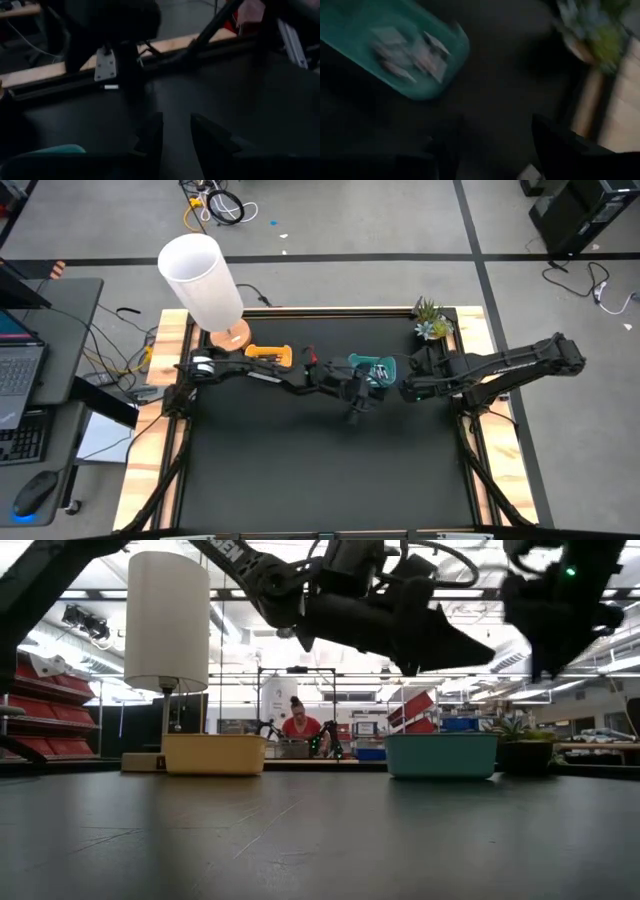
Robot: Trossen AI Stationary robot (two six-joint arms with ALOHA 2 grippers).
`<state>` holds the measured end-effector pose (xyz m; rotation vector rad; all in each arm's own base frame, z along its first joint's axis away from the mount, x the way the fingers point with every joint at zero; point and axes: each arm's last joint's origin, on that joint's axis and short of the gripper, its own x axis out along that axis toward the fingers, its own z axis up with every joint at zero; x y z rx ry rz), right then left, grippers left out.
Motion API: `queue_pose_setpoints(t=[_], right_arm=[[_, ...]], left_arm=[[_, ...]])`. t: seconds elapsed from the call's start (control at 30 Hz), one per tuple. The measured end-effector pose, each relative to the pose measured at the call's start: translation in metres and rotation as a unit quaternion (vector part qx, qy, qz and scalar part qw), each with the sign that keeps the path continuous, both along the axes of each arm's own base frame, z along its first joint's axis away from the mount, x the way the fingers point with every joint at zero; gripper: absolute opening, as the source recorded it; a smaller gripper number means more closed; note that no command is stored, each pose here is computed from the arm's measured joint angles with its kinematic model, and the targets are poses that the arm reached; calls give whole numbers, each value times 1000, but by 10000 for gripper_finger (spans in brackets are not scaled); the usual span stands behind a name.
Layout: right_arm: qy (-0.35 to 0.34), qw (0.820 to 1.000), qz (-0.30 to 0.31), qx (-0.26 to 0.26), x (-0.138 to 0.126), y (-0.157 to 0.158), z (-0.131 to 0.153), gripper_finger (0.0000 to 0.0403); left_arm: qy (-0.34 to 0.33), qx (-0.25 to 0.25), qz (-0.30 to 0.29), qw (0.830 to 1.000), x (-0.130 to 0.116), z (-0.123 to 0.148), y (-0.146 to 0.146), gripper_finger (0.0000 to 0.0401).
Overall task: Sort batteries
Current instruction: Put the silver battery into the blue bin
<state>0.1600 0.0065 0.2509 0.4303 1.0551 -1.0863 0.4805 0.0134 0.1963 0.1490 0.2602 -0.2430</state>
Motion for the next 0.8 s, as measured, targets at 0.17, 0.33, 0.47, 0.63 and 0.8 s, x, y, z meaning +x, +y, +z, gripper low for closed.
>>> queue_pose_setpoints(t=[0.17, 0.33, 0.47, 0.63, 0.8], right_arm=[[86, 995, 34, 48, -8, 9, -5, 195], [136, 976, 134, 103, -7, 33, -16, 179], [270, 923, 229, 147, -13, 50, -46, 170], [426, 837, 279, 201, 0, 53, -73, 163], [527, 734, 366, 224, 14, 52, -98, 162]], left_arm=[[-15, 19, 39, 999, -8, -12, -15, 104], [0, 16, 50, 999, -19, -32, -25, 92], [4, 17, 97, 995, -27, -43, -29, 91], [2, 0, 132, 991, -37, -53, -34, 90], [-30, -4, 159, 987, -61, -54, -51, 90]])
